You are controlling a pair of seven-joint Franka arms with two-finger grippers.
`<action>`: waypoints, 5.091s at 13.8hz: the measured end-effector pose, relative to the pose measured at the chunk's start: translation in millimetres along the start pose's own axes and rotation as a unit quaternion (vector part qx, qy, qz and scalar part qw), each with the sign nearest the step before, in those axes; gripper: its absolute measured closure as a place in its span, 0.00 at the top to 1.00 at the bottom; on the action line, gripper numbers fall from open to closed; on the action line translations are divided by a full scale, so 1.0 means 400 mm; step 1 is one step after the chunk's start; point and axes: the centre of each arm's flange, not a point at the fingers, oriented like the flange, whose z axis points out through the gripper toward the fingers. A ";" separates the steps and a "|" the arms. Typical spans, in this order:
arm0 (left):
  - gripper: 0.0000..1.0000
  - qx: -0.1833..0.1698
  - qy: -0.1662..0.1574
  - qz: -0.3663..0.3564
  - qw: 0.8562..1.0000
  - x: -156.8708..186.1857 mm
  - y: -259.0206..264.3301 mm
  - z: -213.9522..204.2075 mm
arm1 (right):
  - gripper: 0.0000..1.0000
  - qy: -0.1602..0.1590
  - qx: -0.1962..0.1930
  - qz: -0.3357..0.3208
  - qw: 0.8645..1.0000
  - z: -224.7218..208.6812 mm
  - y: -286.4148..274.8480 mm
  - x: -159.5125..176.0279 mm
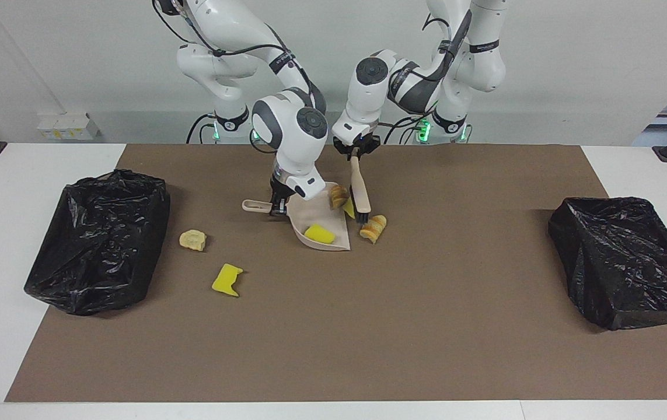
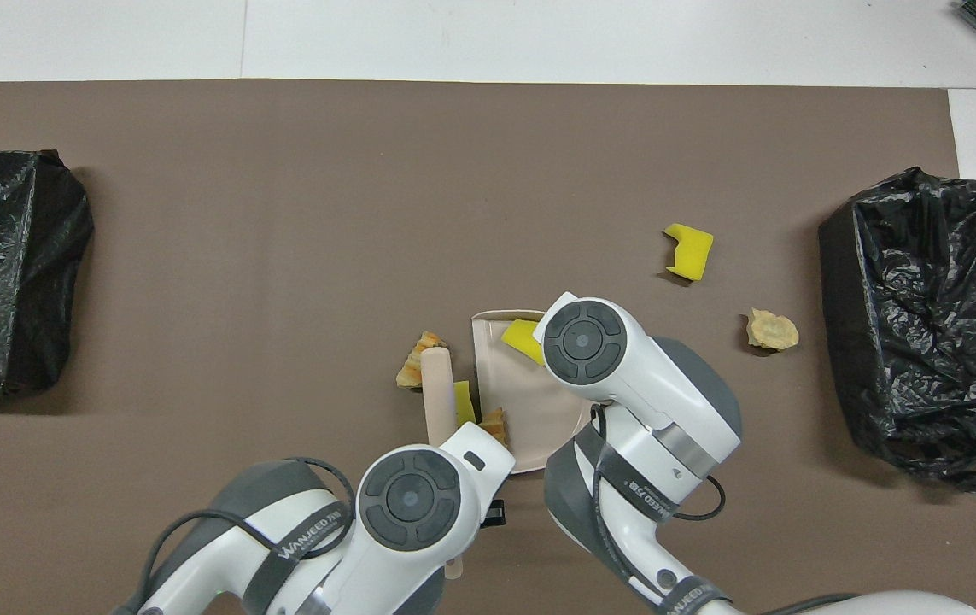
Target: Sweep and dump trash in bin
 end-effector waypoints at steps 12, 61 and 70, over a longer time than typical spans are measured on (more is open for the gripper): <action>0.27 0.026 -0.020 0.114 0.993 0.105 -0.089 0.125 | 0.32 0.000 0.000 0.000 1.000 0.001 0.000 0.000; 1.00 0.008 0.084 0.103 0.991 0.223 -0.511 -0.433 | 0.32 -0.193 -0.080 0.041 0.977 0.053 0.092 -1.325; 1.00 0.023 0.121 0.137 0.983 0.251 -0.670 -0.746 | 0.32 -0.224 -0.002 0.024 0.974 -0.038 0.050 -1.366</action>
